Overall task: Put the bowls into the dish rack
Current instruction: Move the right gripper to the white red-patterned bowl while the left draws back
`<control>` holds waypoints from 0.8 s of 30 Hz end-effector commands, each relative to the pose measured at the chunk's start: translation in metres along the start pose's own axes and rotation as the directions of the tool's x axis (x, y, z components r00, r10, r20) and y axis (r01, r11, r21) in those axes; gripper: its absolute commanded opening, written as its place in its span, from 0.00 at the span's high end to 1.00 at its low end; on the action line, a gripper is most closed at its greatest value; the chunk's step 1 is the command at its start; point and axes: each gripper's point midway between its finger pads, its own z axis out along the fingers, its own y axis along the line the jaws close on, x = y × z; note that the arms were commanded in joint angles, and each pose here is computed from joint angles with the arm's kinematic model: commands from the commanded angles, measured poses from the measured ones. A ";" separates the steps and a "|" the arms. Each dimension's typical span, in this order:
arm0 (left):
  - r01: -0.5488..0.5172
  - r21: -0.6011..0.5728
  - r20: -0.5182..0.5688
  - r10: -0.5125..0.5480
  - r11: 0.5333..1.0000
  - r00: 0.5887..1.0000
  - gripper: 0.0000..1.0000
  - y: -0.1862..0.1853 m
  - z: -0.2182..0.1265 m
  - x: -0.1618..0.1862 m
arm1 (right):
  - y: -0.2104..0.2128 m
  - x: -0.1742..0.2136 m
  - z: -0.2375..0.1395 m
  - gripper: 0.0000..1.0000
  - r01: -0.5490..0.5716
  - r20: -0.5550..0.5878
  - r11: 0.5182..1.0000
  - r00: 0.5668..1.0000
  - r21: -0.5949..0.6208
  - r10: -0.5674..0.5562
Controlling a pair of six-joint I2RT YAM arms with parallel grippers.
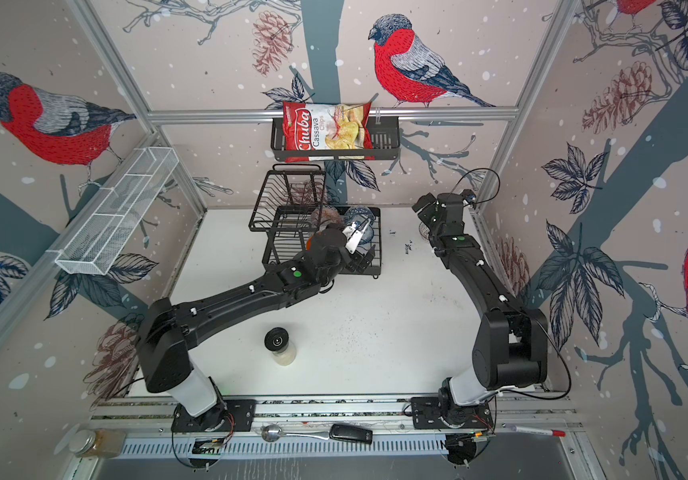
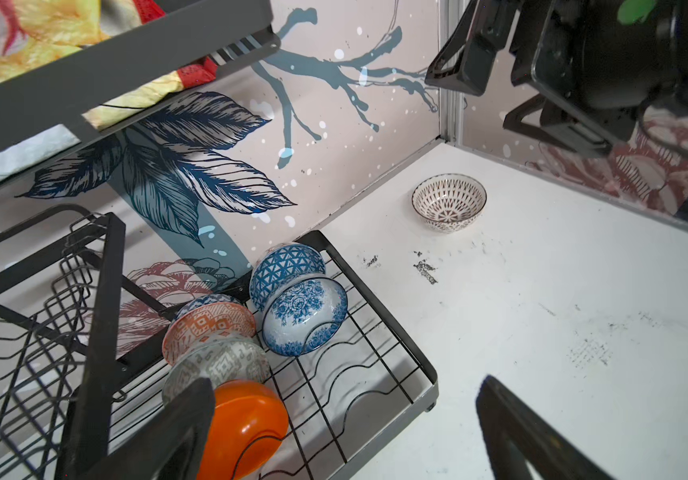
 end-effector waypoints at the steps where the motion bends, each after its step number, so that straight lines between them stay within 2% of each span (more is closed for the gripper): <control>1: -0.044 -0.055 -0.002 0.044 0.998 0.999 0.02 -0.003 0.011 -0.005 | -0.015 0.011 0.013 0.00 0.064 -0.078 0.998 0.995 0.013 -0.062; 6: -0.057 -0.060 -0.029 0.056 0.997 0.998 0.02 -0.014 0.029 0.003 | -0.054 0.028 0.043 0.00 0.072 -0.177 0.991 0.983 0.112 -0.052; 11: -0.070 -0.075 -0.023 0.068 0.995 0.997 0.02 -0.017 0.039 0.006 | -0.091 0.041 0.064 0.00 0.057 -0.207 0.982 0.978 0.178 -0.019; 17: -0.091 -0.101 -0.039 0.088 0.991 0.995 0.02 -0.019 0.050 0.018 | -0.115 0.048 0.082 0.00 0.045 -0.228 0.976 0.974 0.215 0.005; 24: -0.090 -0.074 -0.045 0.087 0.993 0.995 0.02 -0.026 0.058 0.030 | -0.139 0.048 0.100 0.10 0.035 -0.251 0.968 0.968 0.249 0.029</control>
